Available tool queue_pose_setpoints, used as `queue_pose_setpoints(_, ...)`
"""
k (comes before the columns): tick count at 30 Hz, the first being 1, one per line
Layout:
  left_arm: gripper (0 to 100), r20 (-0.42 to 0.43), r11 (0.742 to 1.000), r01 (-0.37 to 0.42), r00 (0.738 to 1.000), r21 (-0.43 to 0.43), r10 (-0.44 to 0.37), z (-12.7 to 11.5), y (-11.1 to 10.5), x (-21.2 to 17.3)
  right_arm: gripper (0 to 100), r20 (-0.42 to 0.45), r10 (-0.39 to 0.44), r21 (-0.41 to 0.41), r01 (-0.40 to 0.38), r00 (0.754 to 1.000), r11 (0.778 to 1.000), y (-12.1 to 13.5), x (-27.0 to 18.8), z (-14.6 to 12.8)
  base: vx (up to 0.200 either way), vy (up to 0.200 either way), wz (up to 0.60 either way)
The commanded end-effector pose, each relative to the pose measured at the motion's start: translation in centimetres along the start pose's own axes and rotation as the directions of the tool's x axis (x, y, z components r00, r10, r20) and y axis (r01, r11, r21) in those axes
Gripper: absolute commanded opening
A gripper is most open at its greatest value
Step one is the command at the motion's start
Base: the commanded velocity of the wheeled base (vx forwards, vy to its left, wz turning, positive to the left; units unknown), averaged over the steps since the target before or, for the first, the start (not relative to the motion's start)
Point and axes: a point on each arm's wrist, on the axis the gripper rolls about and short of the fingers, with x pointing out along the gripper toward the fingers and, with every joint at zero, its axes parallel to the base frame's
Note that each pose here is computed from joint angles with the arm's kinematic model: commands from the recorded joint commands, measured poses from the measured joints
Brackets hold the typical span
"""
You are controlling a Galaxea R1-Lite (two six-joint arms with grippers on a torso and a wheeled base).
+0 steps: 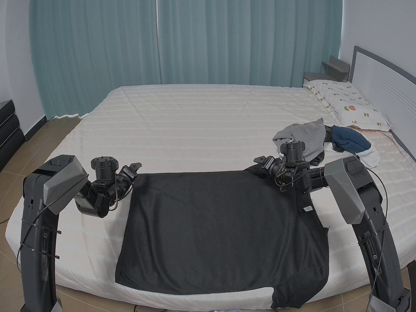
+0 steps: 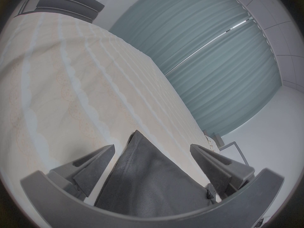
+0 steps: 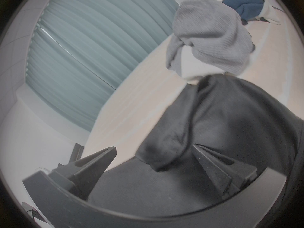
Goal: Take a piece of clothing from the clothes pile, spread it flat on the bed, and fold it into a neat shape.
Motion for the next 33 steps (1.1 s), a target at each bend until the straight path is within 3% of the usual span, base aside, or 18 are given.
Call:
queue_pose_setpoints(1,100,-0.001,1.000,-0.002,1.000,-0.001,0.002,-0.1,0.1,0.1,100,0.031,0.098,-0.009,-0.098,0.995,0.995,-0.5,0.7,-0.5,0.000,0.000,0.00)
queue_pose_setpoints(6,100,-0.001,1.000,-0.002,1.000,0.001,0.002,-0.1,0.1,0.1,100,0.045,0.182,-0.023,-0.182,0.982,0.983,-0.4,0.5,0.6,0.000,0.000,0.00)
queue_pose_setpoints(7,100,-0.001,1.000,-0.002,1.000,-0.001,0.002,-0.1,0.1,0.1,100,0.103,0.255,-0.049,-0.251,0.961,0.967,0.4,0.0,1.9,0.000,0.000,0.00)
queue_pose_setpoints(11,100,0.001,1.000,0.001,1.000,0.001,-0.001,0.0,0.1,0.1,100,0.190,0.335,-0.087,-0.324,0.923,0.942,2.1,-1.2,4.2,0.000,0.000,0.00)
queue_pose_setpoints(13,100,0.000,1.000,0.000,1.000,0.000,0.000,-0.1,0.1,0.1,100,0.197,0.340,-0.096,-0.327,0.920,0.940,2.3,-1.4,4.5,0.000,0.000,0.00)
queue_pose_setpoints(17,100,0.000,1.000,0.000,1.000,0.000,0.000,0.0,0.1,0.0,100,0.172,0.323,-0.103,-0.309,0.931,0.946,1.5,-0.9,3.8,0.000,0.000,0.00)
queue_pose_setpoints(19,100,0.001,1.000,0.001,1.000,0.000,-0.001,0.0,0.1,0.0,100,0.120,0.282,-0.116,-0.268,0.952,0.956,-0.7,0.3,2.0,0.000,0.000,0.00)
queue_pose_setpoints(24,100,0.001,1.000,0.001,1.000,0.000,-0.001,0.0,0.1,0.0,100,0.095,0.231,-0.113,-0.220,0.968,0.969,-3.5,1.2,0.7,0.000,0.000,0.00)
queue_pose_setpoints(29,100,0.002,1.000,0.000,1.000,-0.001,0.000,0.0,0.1,-0.1,100,0.112,0.183,-0.103,-0.172,0.977,0.980,-3.5,1.1,1.0,0.000,0.000,0.00)
queue_pose_setpoints(33,100,0.004,1.000,-0.003,1.000,-0.009,0.003,0.1,0.0,-0.3,100,0.141,0.147,-0.095,-0.134,0.979,0.986,-2.0,0.4,2.0,0.000,0.000,0.00)
